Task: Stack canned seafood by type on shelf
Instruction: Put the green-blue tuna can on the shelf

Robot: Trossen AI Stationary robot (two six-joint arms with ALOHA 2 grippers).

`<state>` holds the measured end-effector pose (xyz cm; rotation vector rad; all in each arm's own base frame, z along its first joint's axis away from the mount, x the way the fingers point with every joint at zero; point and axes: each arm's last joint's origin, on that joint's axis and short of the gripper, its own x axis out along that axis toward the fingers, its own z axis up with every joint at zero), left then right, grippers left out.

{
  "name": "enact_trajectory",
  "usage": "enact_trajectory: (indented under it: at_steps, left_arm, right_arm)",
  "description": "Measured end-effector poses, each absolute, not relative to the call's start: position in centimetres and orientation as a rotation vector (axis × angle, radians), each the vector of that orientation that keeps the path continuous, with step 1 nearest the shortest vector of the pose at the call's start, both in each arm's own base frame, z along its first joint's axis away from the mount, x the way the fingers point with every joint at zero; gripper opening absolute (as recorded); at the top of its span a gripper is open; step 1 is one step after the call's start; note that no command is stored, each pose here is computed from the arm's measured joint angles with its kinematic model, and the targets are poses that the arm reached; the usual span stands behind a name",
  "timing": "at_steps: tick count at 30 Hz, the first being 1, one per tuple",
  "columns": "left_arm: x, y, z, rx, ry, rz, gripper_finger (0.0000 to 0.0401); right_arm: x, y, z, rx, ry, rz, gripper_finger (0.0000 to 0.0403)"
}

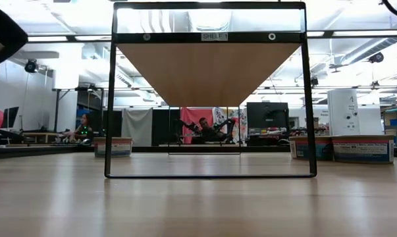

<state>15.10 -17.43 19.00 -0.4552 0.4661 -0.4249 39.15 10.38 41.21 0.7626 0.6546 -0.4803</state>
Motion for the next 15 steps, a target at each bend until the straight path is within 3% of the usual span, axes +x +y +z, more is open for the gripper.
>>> enact_trajectory:
  at_steps: [15]
  left_arm:
    - [15.2, -13.9, 21.1, -0.517, 0.386, -0.216, 0.0036]
  right_arm:
    - [39.2, 4.8, 39.7, 0.669, 0.888, -0.371, 0.0128]
